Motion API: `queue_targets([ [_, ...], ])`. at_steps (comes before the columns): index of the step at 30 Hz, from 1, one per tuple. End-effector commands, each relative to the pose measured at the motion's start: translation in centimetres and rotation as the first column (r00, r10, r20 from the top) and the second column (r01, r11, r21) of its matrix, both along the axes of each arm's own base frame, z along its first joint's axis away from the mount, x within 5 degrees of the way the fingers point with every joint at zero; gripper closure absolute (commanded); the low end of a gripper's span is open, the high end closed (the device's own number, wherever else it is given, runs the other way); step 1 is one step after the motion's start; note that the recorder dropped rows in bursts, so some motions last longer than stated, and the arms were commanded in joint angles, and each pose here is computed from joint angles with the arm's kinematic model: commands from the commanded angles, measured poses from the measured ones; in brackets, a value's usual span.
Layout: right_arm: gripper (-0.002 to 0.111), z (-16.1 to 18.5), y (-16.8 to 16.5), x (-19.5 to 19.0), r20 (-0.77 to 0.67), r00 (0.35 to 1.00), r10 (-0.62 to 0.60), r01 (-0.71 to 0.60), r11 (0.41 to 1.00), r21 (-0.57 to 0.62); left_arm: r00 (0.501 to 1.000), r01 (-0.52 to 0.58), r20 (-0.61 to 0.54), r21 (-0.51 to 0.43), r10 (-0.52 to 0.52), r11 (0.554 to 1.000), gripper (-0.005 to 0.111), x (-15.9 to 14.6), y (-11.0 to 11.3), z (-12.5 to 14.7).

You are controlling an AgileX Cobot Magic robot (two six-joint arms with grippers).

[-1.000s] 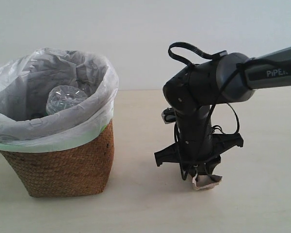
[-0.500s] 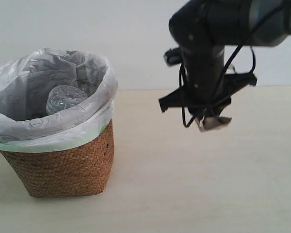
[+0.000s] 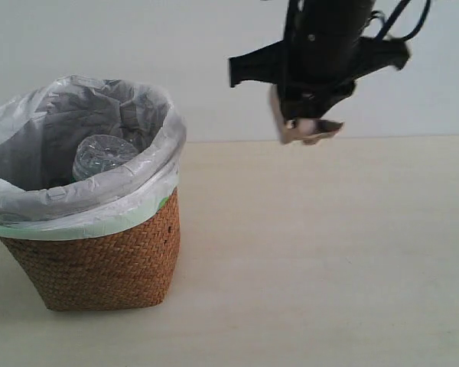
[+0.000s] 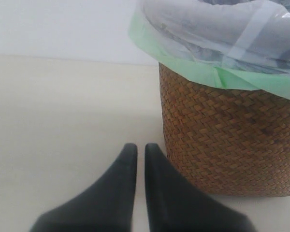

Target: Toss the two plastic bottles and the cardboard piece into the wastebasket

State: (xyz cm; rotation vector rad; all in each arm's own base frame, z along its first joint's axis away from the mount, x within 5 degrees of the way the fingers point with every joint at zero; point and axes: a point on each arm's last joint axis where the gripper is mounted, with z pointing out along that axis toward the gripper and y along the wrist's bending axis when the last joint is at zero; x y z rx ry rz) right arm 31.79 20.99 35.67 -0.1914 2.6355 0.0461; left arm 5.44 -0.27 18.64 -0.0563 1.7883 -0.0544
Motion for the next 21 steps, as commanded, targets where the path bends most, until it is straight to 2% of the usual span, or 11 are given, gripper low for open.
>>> queue_targets([
  [1,0.102,7.5,6.5,-2.0,0.257,0.9,0.353,-0.434,0.653,0.62,1.0,-0.006,0.002,-0.006,0.006,1.0,0.101,0.0,0.0,-0.1],
  [2,0.086,9.5,7.5,-2.4,0.342,0.878,0.336,-0.478,0.557,0.679,1.0,-0.006,0.002,-0.006,0.006,1.0,0.101,0.0,0.0,-0.1],
  [3,0.066,10.0,8.0,-2.4,0.371,0.87,0.325,-0.492,0.543,0.68,1.0,-0.006,0.002,-0.006,0.006,1.0,0.101,0.0,0.0,-0.1],
  [4,0.02,9.3,8.6,-2.1,0.327,0.89,0.317,-0.454,0.554,0.698,1.0,-0.006,0.002,-0.006,0.006,1.0,0.101,0.0,0.0,-0.1],
  [5,0.006,8.3,8.9,-1.8,0.277,0.903,0.328,-0.424,0.577,0.698,1.0,-0.006,0.002,-0.006,0.006,1.0,0.101,0.0,0.0,-0.1],
  [10,0.015,6.0,8.4,-0.6,0.173,0.947,0.272,-0.32,0.729,0.605,1.0,-0.006,0.002,-0.006,0.006,1.0,0.101,0.0,0.0,-0.1],
  [19,0.015,5.2,8.0,-1.1,0.103,0.94,0.324,-0.326,0.773,0.544,1.0,-0.006,0.002,-0.006,0.006,1.0,0.101,0.0,0.0,-0.1],
  [21,0.023,5.2,7.5,-1.2,0.1,0.94,0.327,-0.331,0.796,0.506,1.0,-0.006,0.002,-0.006,0.006,1.0,0.101,0.0,0.0,-0.1],
])
